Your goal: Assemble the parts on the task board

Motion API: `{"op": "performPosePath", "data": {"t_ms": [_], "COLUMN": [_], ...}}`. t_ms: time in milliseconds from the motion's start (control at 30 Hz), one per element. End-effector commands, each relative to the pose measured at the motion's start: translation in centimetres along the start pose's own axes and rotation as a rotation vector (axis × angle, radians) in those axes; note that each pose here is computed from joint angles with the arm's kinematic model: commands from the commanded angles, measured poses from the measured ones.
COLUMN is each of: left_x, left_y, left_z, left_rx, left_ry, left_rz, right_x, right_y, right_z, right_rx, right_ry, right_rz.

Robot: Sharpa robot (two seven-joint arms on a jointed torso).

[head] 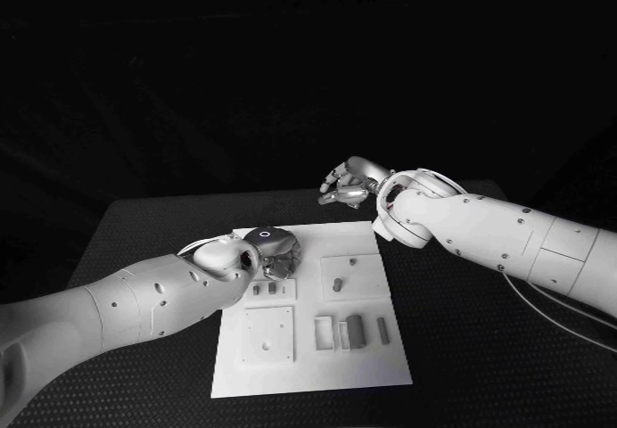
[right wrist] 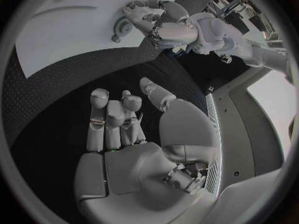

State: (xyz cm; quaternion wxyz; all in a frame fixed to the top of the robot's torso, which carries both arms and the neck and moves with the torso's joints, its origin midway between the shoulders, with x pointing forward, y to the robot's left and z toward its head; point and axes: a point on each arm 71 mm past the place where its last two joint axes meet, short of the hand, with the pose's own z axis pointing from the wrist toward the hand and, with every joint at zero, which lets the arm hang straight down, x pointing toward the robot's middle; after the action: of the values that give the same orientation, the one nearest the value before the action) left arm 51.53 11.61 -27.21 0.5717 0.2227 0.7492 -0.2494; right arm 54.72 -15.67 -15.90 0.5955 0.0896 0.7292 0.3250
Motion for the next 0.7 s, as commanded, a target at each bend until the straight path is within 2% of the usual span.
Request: {"op": "performPosePath", "data": {"t_ms": [33, 567, 700], "left_x": [0.54, 0.93, 1.36], "left_y": [-0.29, -0.40, -0.45], "left_z": [0.04, -0.01, -0.05], "left_rx": [0.010, 0.017, 0.017], "left_ry": [0.032, 0.080, 0.095], "left_rz": [0.004, 0.030, 0.037], "right_x": [0.05, 0.07, 0.09], "right_y": [0.10, 0.14, 0.18], "right_z": [-0.02, -0.02, -0.02], "right_rx": [-0.009, -0.010, -0.011], "right_ry": [0.004, 0.005, 0.006], "right_rz": [-0.001, -0.001, -0.001]}}
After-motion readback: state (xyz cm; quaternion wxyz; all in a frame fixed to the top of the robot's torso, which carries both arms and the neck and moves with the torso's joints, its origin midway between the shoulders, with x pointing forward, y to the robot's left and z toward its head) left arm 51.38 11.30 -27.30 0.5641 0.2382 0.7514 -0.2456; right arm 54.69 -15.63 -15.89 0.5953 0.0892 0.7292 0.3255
